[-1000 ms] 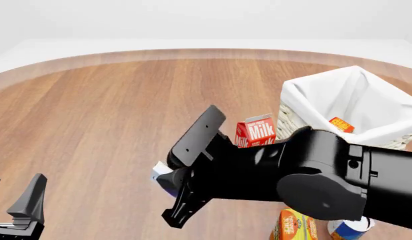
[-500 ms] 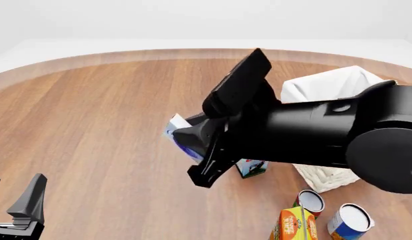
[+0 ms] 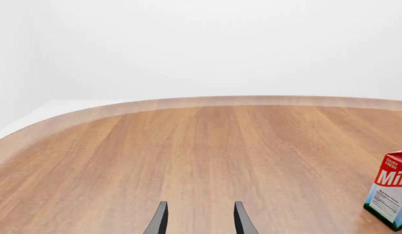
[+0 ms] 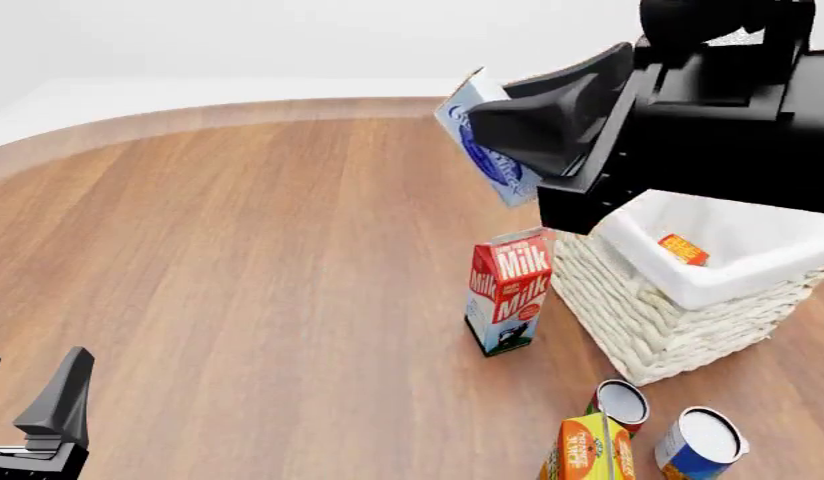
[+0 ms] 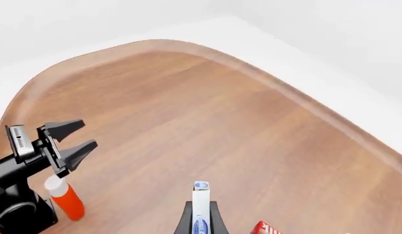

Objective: Pick up the cream cheese box and the butter, and put them in the basket.

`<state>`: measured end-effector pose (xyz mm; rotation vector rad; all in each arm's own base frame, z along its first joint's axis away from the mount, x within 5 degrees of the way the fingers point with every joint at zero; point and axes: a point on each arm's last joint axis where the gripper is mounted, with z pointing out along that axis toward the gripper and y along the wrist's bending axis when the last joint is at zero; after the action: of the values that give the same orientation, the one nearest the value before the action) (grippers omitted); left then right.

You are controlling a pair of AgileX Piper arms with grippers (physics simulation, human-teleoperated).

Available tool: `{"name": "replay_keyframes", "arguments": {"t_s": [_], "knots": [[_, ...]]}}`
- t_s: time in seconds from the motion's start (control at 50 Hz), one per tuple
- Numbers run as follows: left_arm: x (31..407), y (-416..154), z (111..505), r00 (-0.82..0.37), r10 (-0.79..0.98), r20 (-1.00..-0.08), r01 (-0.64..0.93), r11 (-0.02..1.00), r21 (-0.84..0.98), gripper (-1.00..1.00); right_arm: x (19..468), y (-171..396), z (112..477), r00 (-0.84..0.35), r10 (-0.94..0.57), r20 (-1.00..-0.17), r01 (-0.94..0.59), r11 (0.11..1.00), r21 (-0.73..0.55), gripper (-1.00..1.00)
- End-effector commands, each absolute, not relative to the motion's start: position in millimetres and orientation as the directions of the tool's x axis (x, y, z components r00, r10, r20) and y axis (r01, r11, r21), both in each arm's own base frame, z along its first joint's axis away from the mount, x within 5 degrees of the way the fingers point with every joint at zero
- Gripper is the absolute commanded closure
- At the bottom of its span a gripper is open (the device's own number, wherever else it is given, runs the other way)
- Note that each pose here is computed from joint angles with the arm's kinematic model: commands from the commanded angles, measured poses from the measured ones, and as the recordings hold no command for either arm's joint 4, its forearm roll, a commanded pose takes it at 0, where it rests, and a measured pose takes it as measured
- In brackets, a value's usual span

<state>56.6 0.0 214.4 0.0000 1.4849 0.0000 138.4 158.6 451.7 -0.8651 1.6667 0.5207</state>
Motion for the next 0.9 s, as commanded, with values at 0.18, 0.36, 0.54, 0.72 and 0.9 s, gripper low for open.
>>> {"name": "replay_keyframes", "arguments": {"t_s": [0.18,0.36,0.54,0.72,0.9], "knots": [[57,0,214,0.086,0.0,-0.996,0.0,1.0,0.0,-1.0,125,83,500,-0.038,-0.195,-0.98,-0.565,0.813,-0.141,1.0],[57,0,214,0.086,0.0,-0.996,0.0,1.0,0.0,-1.0,130,65,500,-0.038,-0.197,-0.98,-0.459,0.874,-0.158,1.0],[57,0,214,0.086,0.0,-0.996,0.0,1.0,0.0,-1.0,147,53,493,-0.063,-0.191,-0.98,-0.354,0.922,-0.157,1.0],[57,0,214,0.086,0.0,-0.996,0.0,1.0,0.0,-1.0,166,42,486,-0.09,-0.192,-0.977,-0.264,0.951,-0.163,1.0],[57,0,214,0.086,0.0,-0.996,0.0,1.0,0.0,-1.0,195,24,465,-0.162,-0.216,-0.963,-0.155,0.969,-0.191,1.0]]}}
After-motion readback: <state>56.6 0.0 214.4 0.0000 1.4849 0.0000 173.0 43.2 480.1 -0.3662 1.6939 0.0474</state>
